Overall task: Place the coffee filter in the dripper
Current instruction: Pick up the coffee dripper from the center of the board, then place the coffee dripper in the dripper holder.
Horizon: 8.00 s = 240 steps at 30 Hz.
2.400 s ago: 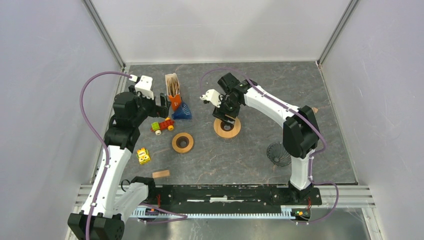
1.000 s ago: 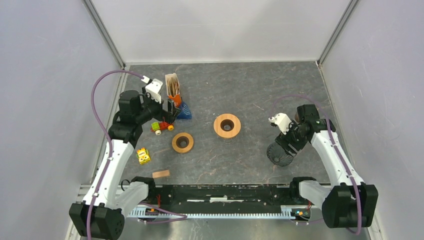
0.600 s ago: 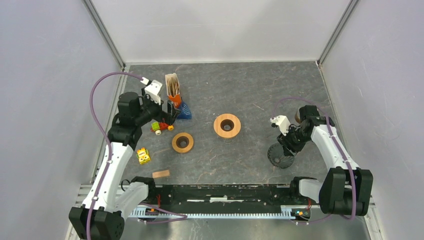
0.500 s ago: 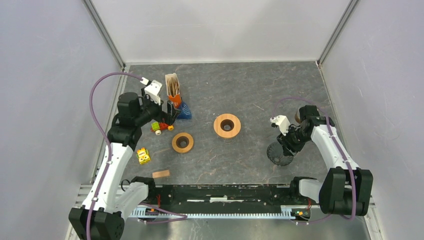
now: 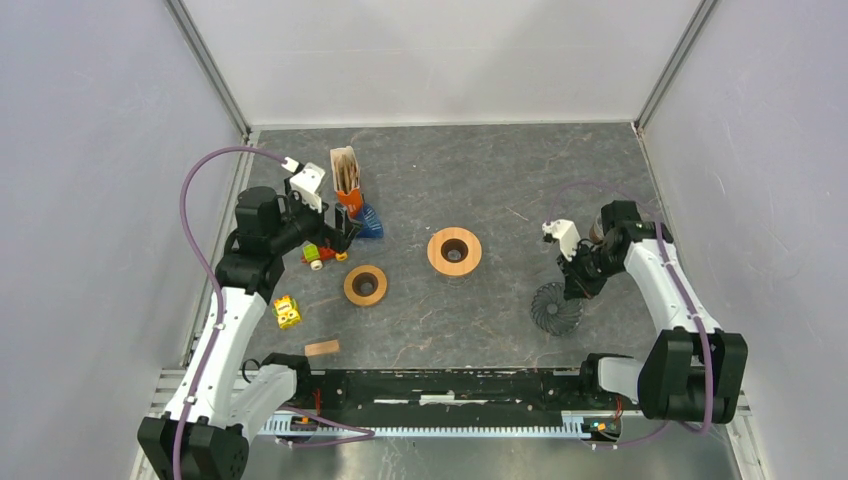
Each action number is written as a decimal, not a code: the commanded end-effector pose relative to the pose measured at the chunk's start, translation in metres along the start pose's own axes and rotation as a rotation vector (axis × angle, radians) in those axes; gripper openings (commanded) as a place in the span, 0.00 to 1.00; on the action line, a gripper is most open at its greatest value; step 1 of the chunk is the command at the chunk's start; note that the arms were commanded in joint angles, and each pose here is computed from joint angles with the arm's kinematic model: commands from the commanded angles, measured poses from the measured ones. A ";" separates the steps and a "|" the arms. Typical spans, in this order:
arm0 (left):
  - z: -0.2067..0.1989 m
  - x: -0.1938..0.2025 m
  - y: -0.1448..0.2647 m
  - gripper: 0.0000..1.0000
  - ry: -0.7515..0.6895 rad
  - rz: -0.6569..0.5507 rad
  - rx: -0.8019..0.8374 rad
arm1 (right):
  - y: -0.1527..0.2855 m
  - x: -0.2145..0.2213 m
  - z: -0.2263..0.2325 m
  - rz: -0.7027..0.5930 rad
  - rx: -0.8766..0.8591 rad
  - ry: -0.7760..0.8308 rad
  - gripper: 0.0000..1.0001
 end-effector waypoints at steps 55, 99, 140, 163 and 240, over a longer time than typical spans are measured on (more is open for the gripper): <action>-0.116 -0.004 -0.111 0.82 0.234 0.193 0.292 | -0.046 -0.254 -0.002 -0.138 -0.232 0.168 0.00; -0.125 0.033 -0.144 0.02 0.379 0.339 0.254 | -0.021 -0.258 -0.008 -0.186 -0.162 0.175 0.56; -0.103 0.071 -0.158 0.02 0.476 0.510 0.049 | -0.062 -0.237 -0.016 -0.107 -0.253 0.108 0.02; -0.099 0.100 -0.157 0.02 0.550 0.620 0.022 | -0.100 -0.222 -0.012 -0.017 -0.271 0.101 0.00; -0.101 0.087 -0.141 0.17 0.371 0.421 0.046 | -0.089 -0.225 0.002 -0.181 -0.053 0.230 0.18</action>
Point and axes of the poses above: each gripper's point midway between its finger pads, its own y axis back along the fingers, its own z axis along the line the jaws close on, x = y × z, the point moved 7 cm from there along y, back along the fingers, and after that the axes turned 6 degrees about y, right-handed, at the moved point
